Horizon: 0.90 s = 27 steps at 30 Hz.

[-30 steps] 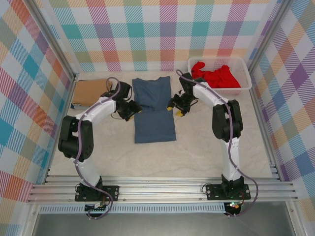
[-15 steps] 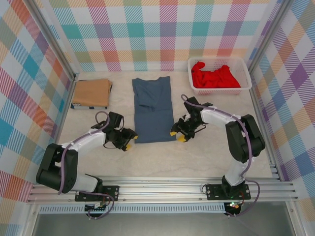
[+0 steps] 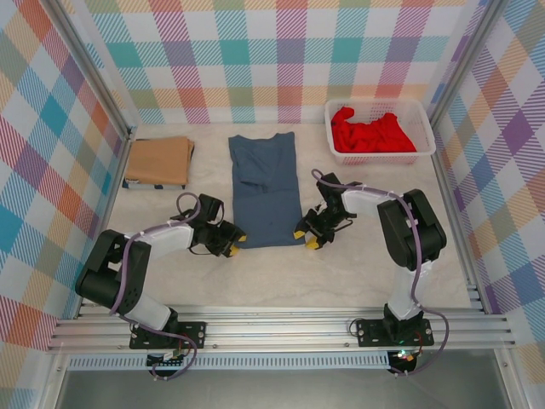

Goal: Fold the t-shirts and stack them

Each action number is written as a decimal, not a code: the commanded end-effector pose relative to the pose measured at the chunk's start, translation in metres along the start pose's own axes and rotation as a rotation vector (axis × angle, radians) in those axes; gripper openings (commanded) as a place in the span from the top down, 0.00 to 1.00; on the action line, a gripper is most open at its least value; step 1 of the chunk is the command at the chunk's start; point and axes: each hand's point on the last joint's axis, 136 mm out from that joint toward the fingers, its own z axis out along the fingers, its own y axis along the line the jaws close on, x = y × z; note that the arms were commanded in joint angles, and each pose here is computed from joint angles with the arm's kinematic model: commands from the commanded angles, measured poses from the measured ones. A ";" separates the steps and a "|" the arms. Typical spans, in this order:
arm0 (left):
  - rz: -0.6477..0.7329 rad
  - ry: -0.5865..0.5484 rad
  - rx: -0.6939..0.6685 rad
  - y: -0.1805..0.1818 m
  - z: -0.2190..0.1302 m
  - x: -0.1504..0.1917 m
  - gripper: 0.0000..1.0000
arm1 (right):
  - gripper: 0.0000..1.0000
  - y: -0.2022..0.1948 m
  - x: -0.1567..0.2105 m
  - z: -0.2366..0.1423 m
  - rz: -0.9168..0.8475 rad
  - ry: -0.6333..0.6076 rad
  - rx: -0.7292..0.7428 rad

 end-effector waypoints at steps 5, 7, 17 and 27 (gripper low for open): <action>0.056 -0.017 -0.026 -0.006 0.006 -0.007 0.79 | 0.61 0.001 -0.004 0.010 -0.019 -0.014 0.062; 0.068 -0.025 -0.031 -0.009 0.006 -0.010 0.86 | 0.68 0.003 -0.010 0.011 -0.028 -0.038 0.069; 0.187 -0.043 -0.115 -0.019 -0.021 -0.007 1.00 | 1.00 0.028 -0.011 -0.020 -0.155 -0.157 0.082; 0.307 0.128 -0.229 0.026 -0.048 0.063 1.00 | 1.00 -0.009 0.066 -0.020 -0.191 0.013 0.097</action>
